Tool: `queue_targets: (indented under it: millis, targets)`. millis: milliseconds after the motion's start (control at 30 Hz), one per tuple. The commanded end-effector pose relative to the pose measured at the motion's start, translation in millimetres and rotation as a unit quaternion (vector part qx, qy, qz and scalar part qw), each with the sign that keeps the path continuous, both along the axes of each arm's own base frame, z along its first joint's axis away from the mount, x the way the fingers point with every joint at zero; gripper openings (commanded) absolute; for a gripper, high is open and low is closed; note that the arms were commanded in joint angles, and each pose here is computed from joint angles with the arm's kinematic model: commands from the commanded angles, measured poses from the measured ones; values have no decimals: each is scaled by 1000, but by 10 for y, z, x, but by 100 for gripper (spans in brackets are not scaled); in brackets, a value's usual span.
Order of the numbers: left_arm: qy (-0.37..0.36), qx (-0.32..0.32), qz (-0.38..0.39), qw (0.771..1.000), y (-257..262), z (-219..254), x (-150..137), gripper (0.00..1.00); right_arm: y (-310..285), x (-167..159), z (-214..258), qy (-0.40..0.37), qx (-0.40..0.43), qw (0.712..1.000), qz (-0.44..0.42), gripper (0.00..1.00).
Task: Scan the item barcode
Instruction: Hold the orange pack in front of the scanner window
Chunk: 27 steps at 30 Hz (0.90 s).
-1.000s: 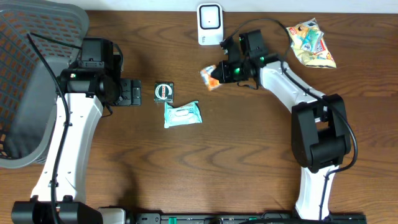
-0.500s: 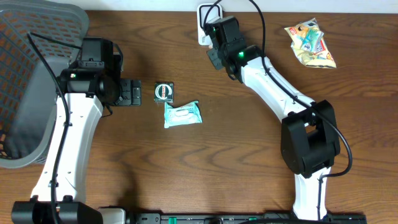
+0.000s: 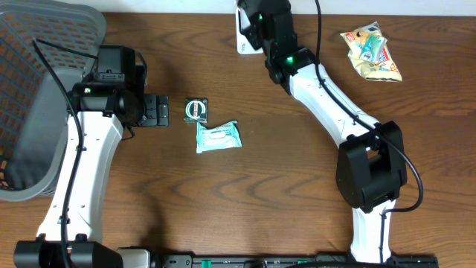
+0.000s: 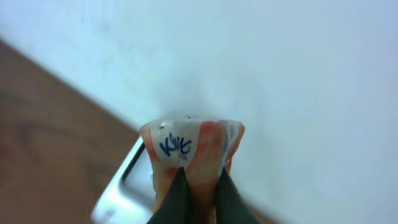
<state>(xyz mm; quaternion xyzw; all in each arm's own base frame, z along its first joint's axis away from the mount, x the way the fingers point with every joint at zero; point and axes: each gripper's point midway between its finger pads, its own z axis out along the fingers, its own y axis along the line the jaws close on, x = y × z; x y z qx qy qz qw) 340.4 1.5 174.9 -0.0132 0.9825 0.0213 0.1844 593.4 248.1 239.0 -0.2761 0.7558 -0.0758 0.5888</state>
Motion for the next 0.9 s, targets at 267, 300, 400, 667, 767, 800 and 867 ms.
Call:
queue_targets:
  millis: [267, 300, 400, 667, 767, 800, 867]
  targets:
    - [7, 5, -2, 1000, 14, -41, -12, 98, 150, 385, -375, -132, -252, 957, 59, 1]
    - [7, 5, -2, 1000, 14, -42, -13, 98, 161, 402, -415, -135, -249, 957, 59, 1]
    - [7, 5, -2, 1000, 14, -42, -13, 98, 227, 412, -609, -125, -237, 961, 75, 1]
    - [7, 5, -2, 1000, 14, -42, -13, 98, 174, 437, -862, -90, -207, 971, 74, 1]
    - [7, 5, -2, 1000, 14, -43, -13, 98, 178, 424, -932, -77, -206, 972, 88, 1]
    - [7, 5, -1, 1000, 14, -42, -13, 98, 167, 425, -947, -74, -207, 971, 89, 1]
    - [7, 5, -2, 1000, 14, -42, -13, 98, 129, 438, -954, -72, -208, 972, 86, 1]
